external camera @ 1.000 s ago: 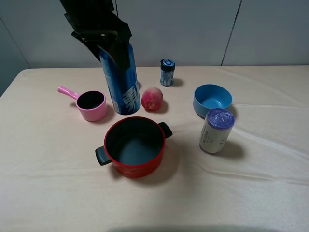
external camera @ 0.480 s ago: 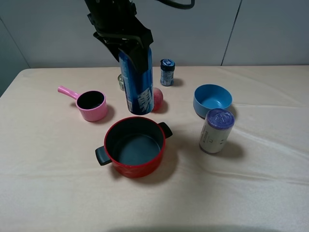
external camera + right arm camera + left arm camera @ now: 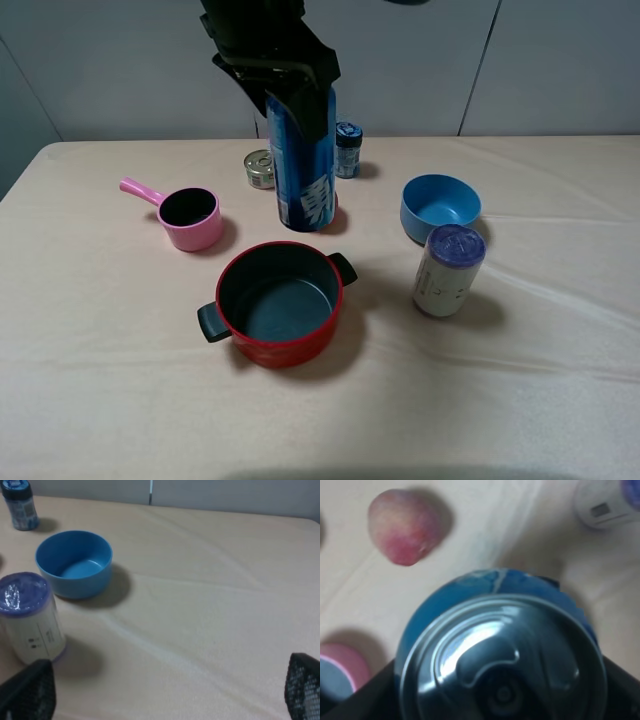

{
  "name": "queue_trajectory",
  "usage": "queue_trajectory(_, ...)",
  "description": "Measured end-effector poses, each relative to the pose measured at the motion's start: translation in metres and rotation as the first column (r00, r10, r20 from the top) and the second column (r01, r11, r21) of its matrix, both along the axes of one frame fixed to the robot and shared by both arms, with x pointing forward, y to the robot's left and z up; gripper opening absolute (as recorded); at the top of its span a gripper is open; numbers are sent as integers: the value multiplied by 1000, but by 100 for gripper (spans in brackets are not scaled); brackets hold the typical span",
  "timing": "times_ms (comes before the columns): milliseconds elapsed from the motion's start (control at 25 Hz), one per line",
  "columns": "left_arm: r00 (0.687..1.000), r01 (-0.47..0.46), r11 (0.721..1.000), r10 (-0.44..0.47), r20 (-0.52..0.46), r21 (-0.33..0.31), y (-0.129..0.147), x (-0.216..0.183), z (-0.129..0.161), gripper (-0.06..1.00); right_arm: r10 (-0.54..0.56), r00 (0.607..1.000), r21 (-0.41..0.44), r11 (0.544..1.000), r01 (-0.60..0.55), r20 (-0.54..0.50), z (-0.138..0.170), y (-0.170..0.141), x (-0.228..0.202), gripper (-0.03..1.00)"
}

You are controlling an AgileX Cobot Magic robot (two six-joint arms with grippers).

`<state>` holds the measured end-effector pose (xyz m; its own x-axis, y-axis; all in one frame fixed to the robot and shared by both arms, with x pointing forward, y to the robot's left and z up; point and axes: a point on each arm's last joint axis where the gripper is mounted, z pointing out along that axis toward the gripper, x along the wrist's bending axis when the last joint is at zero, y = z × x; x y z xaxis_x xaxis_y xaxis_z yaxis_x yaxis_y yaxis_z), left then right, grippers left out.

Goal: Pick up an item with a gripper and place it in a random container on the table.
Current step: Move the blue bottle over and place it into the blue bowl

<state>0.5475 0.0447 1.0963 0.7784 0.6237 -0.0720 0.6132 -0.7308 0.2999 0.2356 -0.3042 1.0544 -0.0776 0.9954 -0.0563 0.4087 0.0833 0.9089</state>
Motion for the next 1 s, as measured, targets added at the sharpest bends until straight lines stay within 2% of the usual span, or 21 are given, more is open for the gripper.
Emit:
queue_trajectory(400,999,37,999,-37,5,5,-33,17,-20,68,0,1000,0,1000,0,0,0,0,0,69)
queue_trajectory(1000,993,93,994,-88,84,-55,-70,25,-12,68,0,1000,0,1000,0,0,0,0,0,69)
